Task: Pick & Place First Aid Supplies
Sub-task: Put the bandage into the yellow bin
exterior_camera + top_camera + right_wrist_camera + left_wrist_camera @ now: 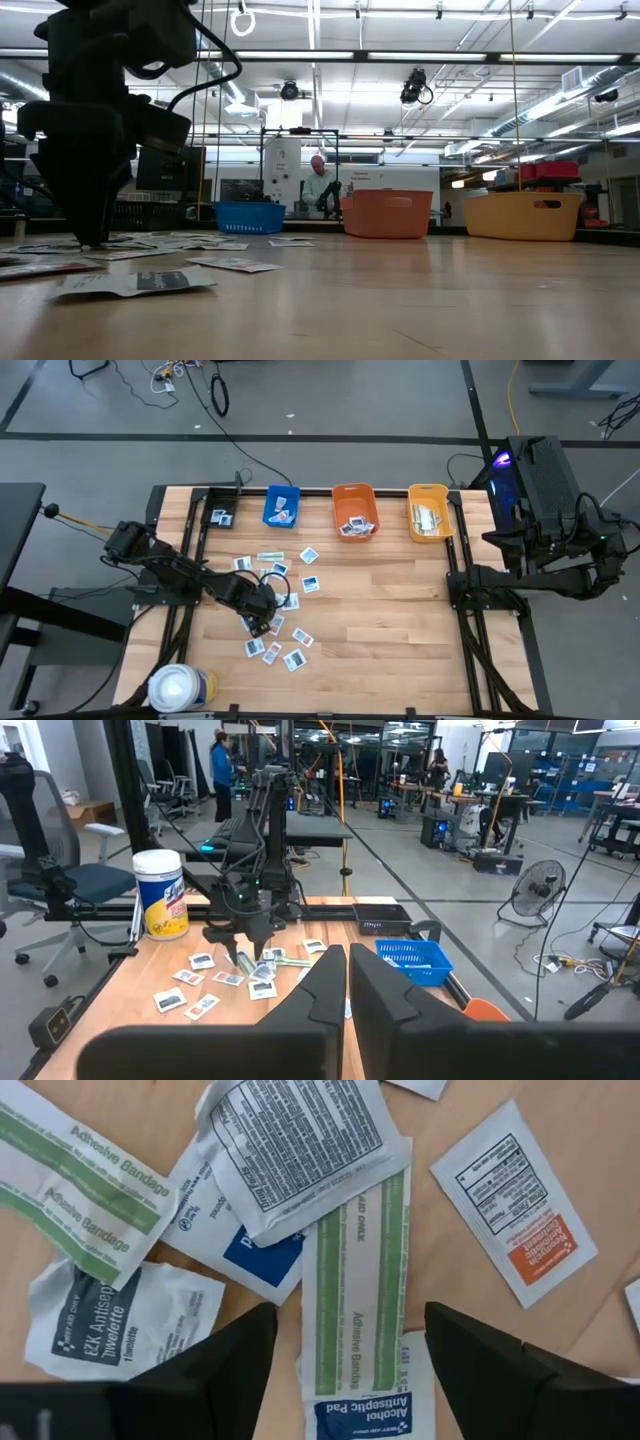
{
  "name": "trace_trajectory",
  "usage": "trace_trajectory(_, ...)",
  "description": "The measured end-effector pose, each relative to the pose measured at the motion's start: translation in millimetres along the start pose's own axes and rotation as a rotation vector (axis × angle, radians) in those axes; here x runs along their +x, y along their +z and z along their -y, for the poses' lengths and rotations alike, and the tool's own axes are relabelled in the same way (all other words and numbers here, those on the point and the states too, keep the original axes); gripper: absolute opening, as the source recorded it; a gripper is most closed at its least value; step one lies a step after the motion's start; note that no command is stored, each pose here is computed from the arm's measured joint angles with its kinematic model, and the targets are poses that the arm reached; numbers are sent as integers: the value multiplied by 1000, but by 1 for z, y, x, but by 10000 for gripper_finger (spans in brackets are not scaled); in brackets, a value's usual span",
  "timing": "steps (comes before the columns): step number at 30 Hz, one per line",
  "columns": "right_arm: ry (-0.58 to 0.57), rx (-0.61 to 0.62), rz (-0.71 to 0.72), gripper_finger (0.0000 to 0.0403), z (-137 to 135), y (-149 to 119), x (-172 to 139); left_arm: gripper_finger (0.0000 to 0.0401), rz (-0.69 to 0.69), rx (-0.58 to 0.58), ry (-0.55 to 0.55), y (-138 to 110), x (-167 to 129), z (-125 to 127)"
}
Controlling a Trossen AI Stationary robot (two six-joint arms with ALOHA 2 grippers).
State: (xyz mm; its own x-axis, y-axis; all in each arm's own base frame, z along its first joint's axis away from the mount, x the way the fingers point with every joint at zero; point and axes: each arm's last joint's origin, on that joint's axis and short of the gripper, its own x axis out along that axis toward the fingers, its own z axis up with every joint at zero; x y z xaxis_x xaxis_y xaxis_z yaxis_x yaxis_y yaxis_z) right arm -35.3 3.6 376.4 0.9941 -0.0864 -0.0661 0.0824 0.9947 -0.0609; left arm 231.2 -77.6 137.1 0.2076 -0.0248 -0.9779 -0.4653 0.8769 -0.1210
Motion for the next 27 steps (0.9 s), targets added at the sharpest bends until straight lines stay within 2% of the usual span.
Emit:
trace_trajectory(13,0,0,0,23,0,0,0,233,-7,-30,6,-1,0,-1)
trace_trajectory(20,0,0,0,23,0,0,0,219,-44,-16,44,1,9,2)
trace_trajectory(24,0,0,0,23,0,0,0,218,-28,18,68,5,7,5)
trace_trajectory(27,0,0,0,23,0,0,0,215,-35,2,73,7,4,7)
